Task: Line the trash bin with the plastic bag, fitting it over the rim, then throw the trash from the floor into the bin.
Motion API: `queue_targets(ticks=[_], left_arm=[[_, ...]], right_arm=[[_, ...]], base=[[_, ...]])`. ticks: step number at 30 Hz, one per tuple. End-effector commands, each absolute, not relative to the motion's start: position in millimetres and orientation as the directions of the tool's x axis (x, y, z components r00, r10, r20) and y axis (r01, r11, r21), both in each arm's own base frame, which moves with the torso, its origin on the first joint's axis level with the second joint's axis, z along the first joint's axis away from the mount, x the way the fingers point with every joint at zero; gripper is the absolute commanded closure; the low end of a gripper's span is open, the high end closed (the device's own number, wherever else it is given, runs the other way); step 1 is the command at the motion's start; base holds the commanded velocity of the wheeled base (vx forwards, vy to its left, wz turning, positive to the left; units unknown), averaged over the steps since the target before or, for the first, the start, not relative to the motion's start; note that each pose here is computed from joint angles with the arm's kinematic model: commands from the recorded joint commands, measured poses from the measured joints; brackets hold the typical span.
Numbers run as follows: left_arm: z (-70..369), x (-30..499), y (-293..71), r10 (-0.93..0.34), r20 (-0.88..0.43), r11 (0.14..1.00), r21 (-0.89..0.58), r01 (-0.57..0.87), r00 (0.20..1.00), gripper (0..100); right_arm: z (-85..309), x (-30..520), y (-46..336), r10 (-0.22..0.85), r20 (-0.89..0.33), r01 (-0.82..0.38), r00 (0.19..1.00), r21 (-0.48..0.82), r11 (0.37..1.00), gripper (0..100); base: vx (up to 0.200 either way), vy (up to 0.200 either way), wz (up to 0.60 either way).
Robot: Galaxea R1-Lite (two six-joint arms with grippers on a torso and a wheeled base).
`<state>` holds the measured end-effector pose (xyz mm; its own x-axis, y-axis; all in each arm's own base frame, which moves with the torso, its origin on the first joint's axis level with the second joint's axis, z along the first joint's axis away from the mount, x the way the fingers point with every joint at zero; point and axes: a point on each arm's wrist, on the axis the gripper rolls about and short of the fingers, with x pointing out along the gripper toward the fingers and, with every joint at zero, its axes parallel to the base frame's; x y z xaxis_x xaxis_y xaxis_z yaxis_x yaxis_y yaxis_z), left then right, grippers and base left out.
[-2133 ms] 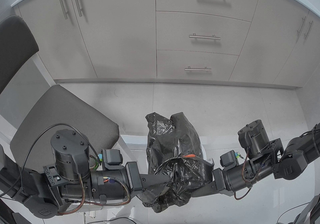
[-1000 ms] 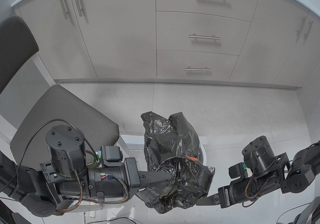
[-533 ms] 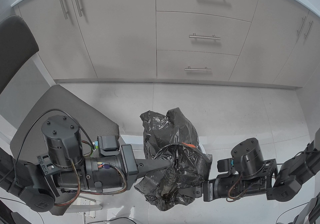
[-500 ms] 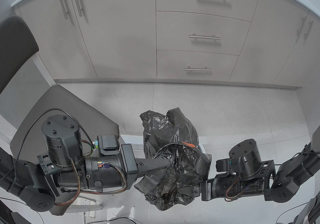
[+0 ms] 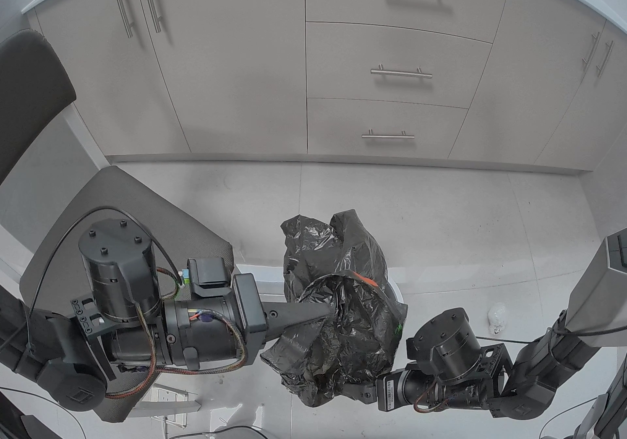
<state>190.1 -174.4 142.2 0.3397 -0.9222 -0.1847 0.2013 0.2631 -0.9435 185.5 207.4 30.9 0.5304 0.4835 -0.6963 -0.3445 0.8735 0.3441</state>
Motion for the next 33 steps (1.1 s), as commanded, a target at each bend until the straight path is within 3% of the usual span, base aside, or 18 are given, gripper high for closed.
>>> queue_targets(ticks=[1, 7, 12, 20, 33], left_arm=[[142.5, 190.2, -174.4, -0.922, -0.184, 0.262, -0.944, 0.202, 0.341, 100], [142.5, 189.9, -174.1, -0.922, -0.184, 0.262, -0.944, 0.202, 0.341, 100], [142.6, 189.9, -174.1, -0.923, -0.182, 0.261, -0.944, 0.203, 0.339, 100], [142.6, 189.9, -174.1, -0.922, -0.182, 0.261, -0.944, 0.203, 0.341, 100], [142.3, 189.7, -173.9, -0.922, -0.184, 0.262, -0.944, 0.202, 0.341, 100]], right_arm=[[26.7, 177.5, 214.5, 0.451, -0.702, -0.352, 0.551, 0.295, 0.888, 0], [23.6, 177.2, 226.4, 0.449, -0.674, -0.362, 0.587, 0.278, 0.890, 0], [11.5, 178.9, 239.3, 0.425, -0.587, -0.380, 0.689, 0.207, 0.902, 0], [-6.3, 179.8, 245.5, 0.352, -0.532, -0.365, 0.770, 0.084, 0.927, 0], [-14.3, 178.4, 249.3, 0.387, -0.447, -0.393, 0.806, 0.085, 0.916, 0]], base=[[0.000, 0.000, 0.00], [0.000, 0.000, 0.00], [0.000, 0.000, 0.00], [0.000, 0.000, 0.00], [0.000, 0.000, 0.00]])
